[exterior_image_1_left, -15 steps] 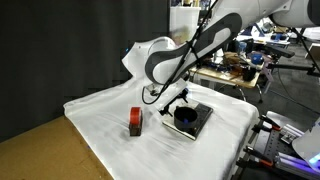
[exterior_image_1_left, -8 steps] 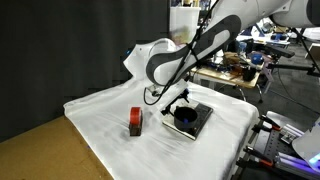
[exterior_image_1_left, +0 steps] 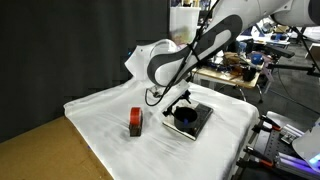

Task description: Remove the blue marker from the black mug and put it on the left side of the table

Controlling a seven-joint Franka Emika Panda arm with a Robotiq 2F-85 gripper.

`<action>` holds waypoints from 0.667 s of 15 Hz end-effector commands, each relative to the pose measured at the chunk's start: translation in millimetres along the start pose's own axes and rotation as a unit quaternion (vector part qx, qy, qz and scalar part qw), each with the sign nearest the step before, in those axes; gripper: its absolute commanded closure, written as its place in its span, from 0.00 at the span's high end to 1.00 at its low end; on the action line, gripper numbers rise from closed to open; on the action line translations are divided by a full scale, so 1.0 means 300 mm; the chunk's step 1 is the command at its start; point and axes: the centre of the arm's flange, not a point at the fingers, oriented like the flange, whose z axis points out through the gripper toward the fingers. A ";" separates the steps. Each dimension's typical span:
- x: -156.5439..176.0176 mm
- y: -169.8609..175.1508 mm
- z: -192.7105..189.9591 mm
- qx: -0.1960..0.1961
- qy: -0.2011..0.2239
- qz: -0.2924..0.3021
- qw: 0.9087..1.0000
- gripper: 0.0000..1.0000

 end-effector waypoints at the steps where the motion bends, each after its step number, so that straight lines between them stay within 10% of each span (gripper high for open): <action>1: -0.061 0.036 -0.011 0.012 -0.004 0.003 1.000 1.00; 10: -0.069 0.003 -0.012 0.002 -0.007 -0.005 1.000 1.00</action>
